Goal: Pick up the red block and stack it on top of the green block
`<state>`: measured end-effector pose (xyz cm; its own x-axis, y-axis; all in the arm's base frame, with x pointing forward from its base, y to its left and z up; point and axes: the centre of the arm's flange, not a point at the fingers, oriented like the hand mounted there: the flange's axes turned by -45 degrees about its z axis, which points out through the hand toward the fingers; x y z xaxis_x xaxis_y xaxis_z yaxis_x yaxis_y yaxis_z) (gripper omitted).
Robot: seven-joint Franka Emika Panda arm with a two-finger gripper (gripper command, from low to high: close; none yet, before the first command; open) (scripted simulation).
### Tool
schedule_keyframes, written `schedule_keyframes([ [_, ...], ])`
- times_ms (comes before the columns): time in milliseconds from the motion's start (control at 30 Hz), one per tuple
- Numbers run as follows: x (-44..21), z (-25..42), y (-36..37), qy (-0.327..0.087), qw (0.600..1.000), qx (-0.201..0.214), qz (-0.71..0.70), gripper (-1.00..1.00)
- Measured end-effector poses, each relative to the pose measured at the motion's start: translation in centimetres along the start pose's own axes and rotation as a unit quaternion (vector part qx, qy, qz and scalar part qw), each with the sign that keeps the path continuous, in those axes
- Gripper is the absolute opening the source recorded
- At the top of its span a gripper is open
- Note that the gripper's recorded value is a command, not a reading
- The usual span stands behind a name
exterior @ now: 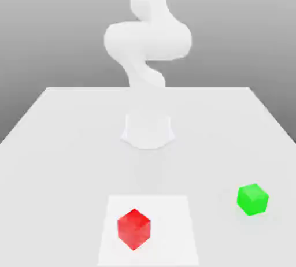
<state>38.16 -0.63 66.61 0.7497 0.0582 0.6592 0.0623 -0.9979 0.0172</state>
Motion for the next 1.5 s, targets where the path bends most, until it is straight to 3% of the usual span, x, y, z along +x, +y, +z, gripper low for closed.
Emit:
schedule_keyframes([
  [367,-8.5,22.8,1.0,-0.167,0.971,0.067,-0.161,0.0],
  [733,-25.1,36.9,1.7,-0.316,0.887,0.126,-0.313,0.0],
  [900,-29.4,41.2,1.8,-0.326,0.878,0.13,-0.326,0.0],
  [933,-30.2,42.0,1.7,-0.327,0.878,0.131,-0.326,-1.0],
  [1167,-30.4,42.2,1.7,-0.327,0.877,0.131,-0.326,-1.0],
  [1333,-27.2,38.5,1.8,-0.327,0.877,0.131,-0.326,-1.0],
  [1500,-26.1,37.2,-3.7,-0.318,0.859,0.158,-0.368,-1.0],
])
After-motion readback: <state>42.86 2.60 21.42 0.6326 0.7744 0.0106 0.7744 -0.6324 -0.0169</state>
